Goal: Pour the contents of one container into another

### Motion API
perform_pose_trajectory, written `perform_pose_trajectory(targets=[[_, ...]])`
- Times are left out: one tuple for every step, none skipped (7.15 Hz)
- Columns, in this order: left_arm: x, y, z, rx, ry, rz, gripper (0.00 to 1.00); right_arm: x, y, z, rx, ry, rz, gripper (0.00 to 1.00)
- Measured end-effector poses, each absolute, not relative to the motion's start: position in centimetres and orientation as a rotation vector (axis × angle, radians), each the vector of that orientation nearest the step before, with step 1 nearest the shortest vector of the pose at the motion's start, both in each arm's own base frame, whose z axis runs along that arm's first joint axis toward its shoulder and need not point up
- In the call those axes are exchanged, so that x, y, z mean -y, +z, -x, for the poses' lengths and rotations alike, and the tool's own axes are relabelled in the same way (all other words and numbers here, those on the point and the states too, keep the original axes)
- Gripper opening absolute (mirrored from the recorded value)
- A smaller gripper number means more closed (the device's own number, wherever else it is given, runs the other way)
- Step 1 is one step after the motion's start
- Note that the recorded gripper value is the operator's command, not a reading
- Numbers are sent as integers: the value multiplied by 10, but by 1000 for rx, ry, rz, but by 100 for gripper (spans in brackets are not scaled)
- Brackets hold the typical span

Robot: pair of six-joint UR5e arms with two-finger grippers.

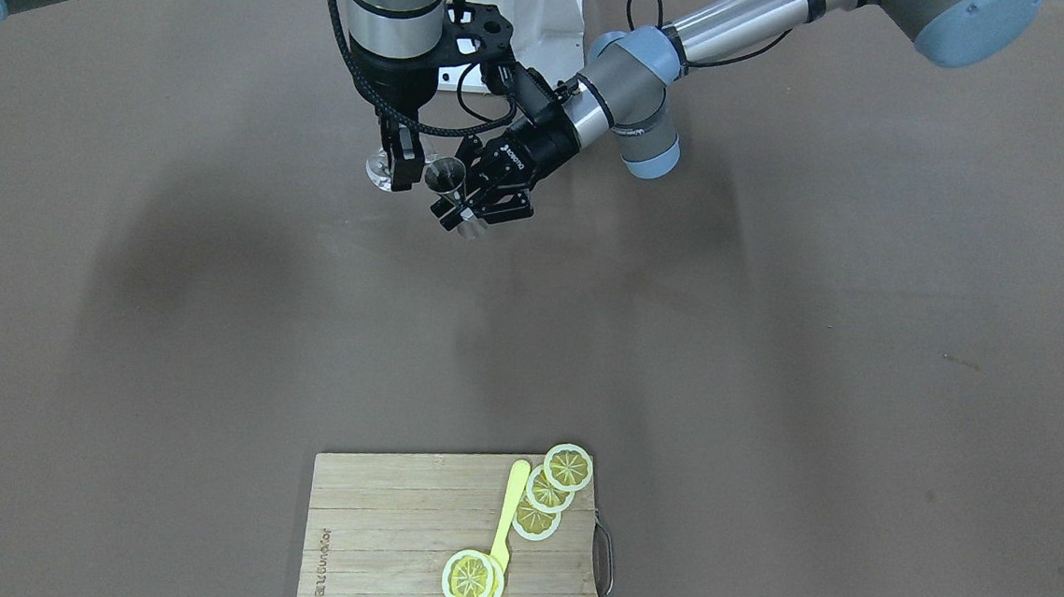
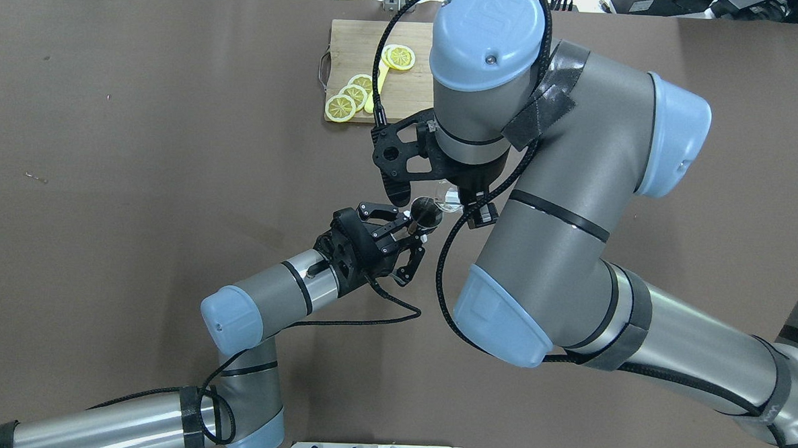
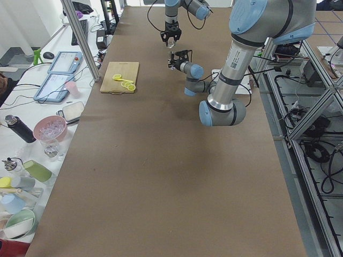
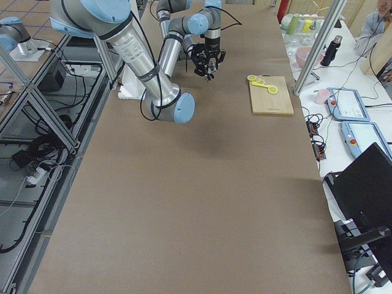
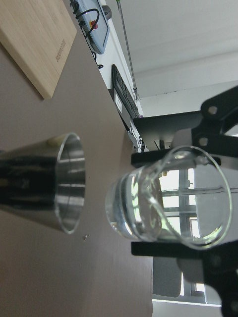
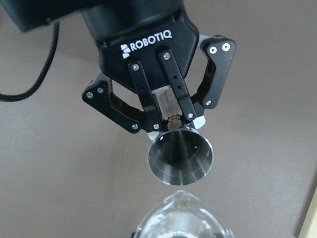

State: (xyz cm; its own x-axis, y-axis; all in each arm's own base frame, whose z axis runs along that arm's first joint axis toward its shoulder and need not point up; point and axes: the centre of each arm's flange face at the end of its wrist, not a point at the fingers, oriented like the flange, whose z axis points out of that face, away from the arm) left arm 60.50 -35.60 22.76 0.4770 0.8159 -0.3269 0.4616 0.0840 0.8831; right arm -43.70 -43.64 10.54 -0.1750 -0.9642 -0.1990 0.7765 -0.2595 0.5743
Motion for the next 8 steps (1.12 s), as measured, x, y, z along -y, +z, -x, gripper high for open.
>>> perform_pose_trajectory(targets=[[356, 228, -605, -1148, 378, -1555, 0, 436, 105, 437, 395, -1743, -613, 0], [356, 228, -605, -1148, 378, -1555, 0, 435, 104, 436, 386, -1743, -596, 0], [356, 228, -605, -1147, 378, -1555, 0, 435, 104, 436, 376, -1744, -580, 0], [357, 228, -605, -1147, 378, -1554, 0, 434, 104, 437, 364, -1747, -569, 0], [357, 229, -604, -1146, 378, -1554, 0, 431, 104, 439, 354, -1753, -565, 0], [357, 229, -604, -1146, 378, -1554, 0, 429, 104, 442, 349, -1758, -560, 0], [357, 229, -604, -1145, 378, -1554, 0, 427, 103, 444, 345, -1763, -552, 0], [357, 229, -604, -1145, 377, -1554, 0, 426, 102, 446, 342, -1767, -545, 0]])
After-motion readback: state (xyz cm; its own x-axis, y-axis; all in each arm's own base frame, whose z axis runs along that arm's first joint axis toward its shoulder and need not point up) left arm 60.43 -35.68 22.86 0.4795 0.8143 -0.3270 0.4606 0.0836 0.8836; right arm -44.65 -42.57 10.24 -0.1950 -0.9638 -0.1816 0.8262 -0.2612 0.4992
